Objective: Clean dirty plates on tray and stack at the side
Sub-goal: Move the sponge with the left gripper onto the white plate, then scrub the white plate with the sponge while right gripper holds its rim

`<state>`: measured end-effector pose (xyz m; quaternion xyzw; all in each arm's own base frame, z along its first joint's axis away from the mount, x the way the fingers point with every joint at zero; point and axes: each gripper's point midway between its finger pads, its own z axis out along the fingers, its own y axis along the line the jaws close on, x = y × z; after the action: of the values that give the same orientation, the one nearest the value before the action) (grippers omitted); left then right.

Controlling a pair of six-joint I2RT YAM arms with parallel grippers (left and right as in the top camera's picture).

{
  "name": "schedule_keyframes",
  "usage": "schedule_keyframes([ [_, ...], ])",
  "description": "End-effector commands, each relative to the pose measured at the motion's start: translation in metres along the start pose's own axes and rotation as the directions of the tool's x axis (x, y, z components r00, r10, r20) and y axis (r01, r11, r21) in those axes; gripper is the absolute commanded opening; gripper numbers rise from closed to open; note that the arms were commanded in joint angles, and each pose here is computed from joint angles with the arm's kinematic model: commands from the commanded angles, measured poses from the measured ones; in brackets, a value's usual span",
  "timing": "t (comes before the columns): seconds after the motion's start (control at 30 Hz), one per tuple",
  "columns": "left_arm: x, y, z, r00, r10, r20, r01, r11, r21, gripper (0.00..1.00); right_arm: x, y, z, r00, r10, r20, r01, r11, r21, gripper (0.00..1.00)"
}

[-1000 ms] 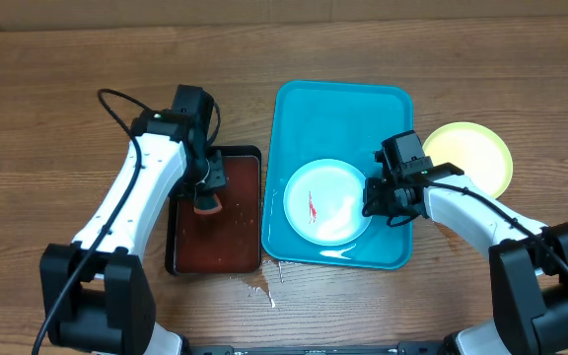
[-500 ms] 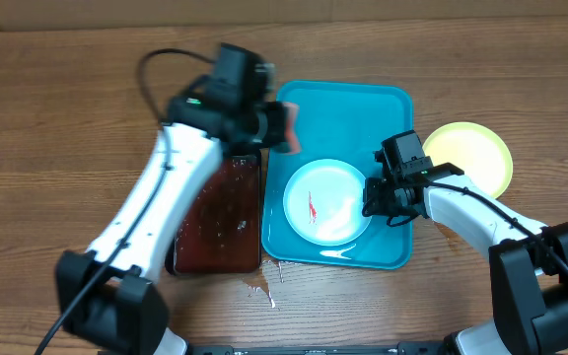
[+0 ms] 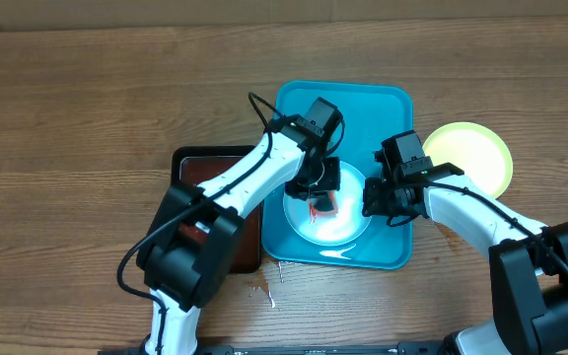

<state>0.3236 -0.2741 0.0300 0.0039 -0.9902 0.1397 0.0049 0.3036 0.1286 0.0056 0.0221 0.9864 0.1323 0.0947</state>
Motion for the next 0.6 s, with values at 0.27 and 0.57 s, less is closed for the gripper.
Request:
schedule_keyframes([
  [0.27,-0.026,0.046,-0.012,0.986,0.039,0.161,0.006,0.963,-0.27,0.04,0.009,-0.005,0.008,0.999,-0.001,-0.036,0.002,1.0,0.02,0.04],
  [0.57,0.012,-0.022,0.034,0.99,0.071,-0.119,-0.054,0.988,0.148,0.04,0.01,-0.005,0.008,0.999,0.0,-0.04,0.001,1.0,0.022,0.04],
])
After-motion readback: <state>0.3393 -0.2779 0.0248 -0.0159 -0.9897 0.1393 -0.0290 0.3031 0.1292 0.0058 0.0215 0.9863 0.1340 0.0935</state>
